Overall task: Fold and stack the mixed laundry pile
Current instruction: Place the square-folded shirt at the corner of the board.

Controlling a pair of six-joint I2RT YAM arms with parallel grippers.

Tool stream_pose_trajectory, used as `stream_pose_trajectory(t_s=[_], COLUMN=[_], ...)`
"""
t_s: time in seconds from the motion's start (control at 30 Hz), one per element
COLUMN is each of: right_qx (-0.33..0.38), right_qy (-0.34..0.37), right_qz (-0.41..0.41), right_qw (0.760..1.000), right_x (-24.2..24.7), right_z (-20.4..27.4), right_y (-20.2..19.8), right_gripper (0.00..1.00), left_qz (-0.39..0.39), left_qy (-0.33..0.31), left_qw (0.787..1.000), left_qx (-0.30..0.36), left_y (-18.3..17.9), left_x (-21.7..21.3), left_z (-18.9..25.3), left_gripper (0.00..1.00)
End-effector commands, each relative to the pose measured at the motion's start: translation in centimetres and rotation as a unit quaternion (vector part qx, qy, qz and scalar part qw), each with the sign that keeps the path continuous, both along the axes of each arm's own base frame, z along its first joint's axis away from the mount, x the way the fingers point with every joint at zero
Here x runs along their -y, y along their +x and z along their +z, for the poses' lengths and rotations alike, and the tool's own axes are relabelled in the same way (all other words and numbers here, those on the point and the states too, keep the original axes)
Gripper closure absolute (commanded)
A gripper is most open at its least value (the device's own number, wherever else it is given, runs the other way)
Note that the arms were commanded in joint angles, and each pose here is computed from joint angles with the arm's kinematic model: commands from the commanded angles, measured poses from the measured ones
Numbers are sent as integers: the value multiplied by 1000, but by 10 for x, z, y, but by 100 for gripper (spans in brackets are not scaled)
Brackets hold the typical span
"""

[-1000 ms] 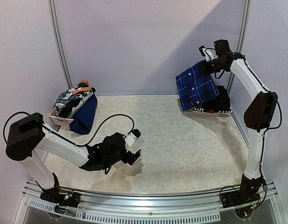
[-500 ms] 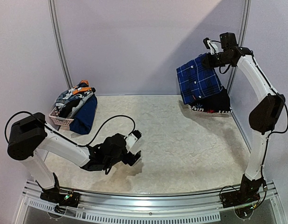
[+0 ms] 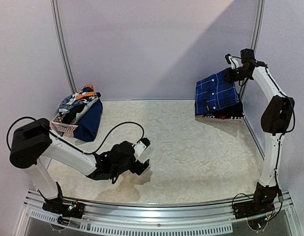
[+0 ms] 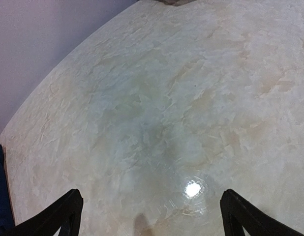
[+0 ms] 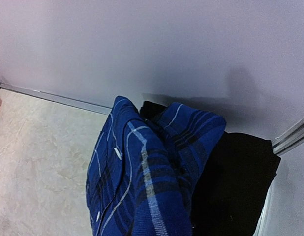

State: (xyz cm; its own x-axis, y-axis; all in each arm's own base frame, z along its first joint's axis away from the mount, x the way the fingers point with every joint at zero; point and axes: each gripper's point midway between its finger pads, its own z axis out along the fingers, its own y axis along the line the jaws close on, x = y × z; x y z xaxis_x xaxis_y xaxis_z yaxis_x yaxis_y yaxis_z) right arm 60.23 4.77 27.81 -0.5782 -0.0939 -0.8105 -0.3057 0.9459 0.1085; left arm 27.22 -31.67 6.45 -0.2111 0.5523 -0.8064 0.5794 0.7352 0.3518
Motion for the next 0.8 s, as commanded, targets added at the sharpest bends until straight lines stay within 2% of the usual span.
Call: stream_pose_trajectory(t_s=[0.0, 0.33, 0.53, 0.77], right_qx=[60, 67, 74, 87], right_qy=[-16, -83, -128, -167], right_qz=[1, -43, -51, -56], right_qw=[998, 993, 988, 981], right_x=[20, 81, 94, 103], right_z=[15, -20, -41, -40], right_y=[25, 50, 65, 70], right_gripper=[100, 100, 100, 100], left_qz=[2, 4, 2, 1], left_qy=[1, 7, 5, 5], left_qw=[1000, 1000, 1000, 1000], left_qx=[-3, -10, -15, -17], left_y=[8, 11, 12, 14], left_x=[5, 10, 15, 21], left_z=[0, -4, -7, -8], left_gripper=[0, 1, 0, 0])
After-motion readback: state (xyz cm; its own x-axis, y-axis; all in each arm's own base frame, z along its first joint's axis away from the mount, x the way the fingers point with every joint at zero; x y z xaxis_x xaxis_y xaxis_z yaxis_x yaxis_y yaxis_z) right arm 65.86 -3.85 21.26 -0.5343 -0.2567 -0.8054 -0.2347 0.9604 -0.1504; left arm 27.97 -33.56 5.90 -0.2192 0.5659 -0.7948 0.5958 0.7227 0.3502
